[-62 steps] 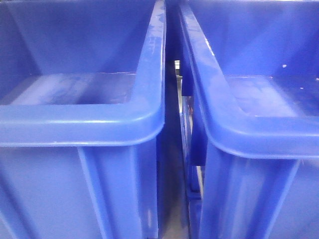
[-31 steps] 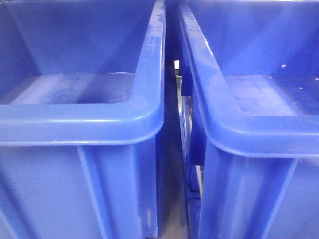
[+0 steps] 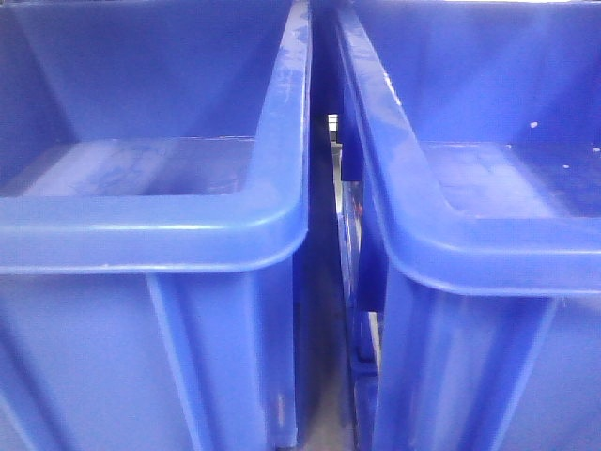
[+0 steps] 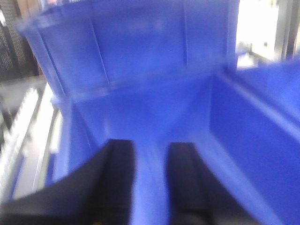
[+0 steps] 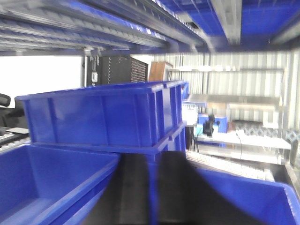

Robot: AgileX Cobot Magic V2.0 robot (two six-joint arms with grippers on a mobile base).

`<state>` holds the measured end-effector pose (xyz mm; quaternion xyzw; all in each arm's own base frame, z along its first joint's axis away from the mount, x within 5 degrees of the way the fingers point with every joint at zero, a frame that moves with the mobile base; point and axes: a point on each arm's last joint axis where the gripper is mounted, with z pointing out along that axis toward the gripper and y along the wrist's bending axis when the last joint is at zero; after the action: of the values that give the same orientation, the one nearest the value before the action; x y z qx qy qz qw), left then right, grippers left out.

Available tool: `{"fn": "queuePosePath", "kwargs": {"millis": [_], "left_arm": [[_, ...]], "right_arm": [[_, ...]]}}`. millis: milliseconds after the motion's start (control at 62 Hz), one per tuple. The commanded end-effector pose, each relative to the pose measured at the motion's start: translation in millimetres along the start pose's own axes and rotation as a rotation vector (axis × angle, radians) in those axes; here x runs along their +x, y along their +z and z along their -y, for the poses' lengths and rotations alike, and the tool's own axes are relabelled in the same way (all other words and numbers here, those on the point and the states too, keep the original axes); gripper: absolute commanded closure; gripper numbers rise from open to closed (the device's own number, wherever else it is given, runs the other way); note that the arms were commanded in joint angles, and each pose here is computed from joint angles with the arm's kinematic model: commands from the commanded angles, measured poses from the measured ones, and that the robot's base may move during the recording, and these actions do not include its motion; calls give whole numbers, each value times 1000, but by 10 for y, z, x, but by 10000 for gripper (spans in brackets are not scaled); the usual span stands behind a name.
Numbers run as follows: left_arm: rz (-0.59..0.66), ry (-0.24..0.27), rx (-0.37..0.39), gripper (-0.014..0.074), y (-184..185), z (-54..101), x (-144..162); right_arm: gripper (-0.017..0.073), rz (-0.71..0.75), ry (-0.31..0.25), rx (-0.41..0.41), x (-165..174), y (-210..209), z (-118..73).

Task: Sort and place red and blue blocks on shelf

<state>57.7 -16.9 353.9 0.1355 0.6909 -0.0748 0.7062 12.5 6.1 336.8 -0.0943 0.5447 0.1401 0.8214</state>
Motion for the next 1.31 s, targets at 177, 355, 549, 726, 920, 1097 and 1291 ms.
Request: {"fn": "queuePosePath", "kwargs": {"millis": [177, 355, 549, 726, 920, 1097, 1291], "left_arm": [[24, -8, 7, 486, 24, 19, 130], [46, -17, -17, 494, -36, 20, 314], [34, -18, -39, 510, -8, 19, 446], [40, -19, -39, 510, -8, 20, 440], [40, -19, -39, 510, -8, 20, 440], [41, -19, -39, 510, -8, 20, 440], [48, 85, -73, 510, -10, -4, 430]], "right_arm": [[508, -46, -157, 2, -39, -94, -1], [508, -83, -220, 9, -7, -104, 11], [508, -79, -222, 10, -11, -104, 11], [508, -80, -222, 9, -7, -103, 11], [508, -80, -222, 9, -7, -103, 11], [508, -80, -222, 9, -7, -103, 11], [508, -80, -222, 9, -7, -103, 11]]}}
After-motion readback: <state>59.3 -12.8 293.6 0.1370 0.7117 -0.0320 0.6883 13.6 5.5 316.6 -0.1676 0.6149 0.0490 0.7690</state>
